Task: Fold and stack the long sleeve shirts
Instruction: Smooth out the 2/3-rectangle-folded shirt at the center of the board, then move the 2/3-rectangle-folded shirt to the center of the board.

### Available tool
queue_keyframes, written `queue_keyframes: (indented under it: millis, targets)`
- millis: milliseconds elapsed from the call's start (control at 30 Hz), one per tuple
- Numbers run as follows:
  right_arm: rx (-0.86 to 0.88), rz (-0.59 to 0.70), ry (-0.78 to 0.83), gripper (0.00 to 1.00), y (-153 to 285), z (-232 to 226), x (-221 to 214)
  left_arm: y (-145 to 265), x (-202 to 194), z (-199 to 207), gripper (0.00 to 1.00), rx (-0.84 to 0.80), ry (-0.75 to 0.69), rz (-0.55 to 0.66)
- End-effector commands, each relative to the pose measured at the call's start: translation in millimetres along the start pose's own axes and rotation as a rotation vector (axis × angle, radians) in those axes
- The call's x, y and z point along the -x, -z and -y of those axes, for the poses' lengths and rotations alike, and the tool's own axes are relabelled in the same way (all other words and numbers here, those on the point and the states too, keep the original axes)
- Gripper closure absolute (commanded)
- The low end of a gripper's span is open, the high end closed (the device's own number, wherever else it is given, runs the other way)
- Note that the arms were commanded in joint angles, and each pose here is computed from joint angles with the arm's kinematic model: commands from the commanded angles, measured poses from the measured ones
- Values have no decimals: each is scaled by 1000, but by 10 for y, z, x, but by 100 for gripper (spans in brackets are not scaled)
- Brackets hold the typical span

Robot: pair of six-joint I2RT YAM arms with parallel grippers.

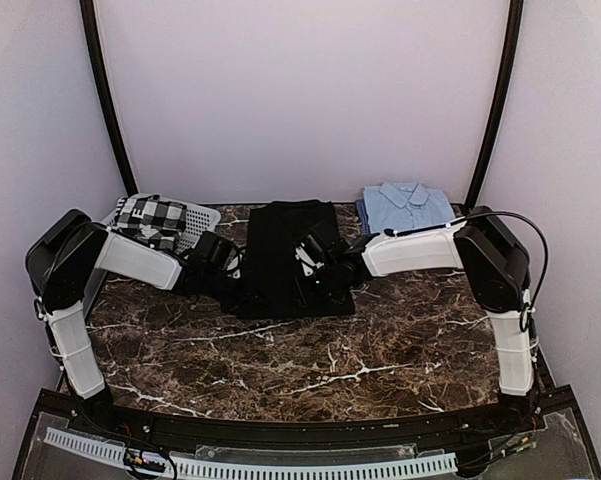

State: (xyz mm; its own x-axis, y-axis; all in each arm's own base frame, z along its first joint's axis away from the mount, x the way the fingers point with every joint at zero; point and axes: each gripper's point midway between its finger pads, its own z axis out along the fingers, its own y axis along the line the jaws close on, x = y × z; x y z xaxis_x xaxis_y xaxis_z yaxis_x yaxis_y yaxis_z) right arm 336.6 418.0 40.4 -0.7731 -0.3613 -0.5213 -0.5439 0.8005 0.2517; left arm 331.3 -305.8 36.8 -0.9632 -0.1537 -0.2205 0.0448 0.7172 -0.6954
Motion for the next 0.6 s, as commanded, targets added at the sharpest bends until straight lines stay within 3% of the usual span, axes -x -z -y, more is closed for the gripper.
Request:
queue_keyframes:
  millis: [0, 300, 567]
  targets:
    - [-45, -45, 26, 46, -116, -9, -252, 2, -93, -60, 86, -12, 20, -12]
    - [-95, -114, 18, 45, -78, -5, -677, 43, -489, -148, 87, 40, 5, -78]
    - [20, -172, -33, 45, 211, -347, -1271, 225, -1249, -259, 87, 96, 7, -181]
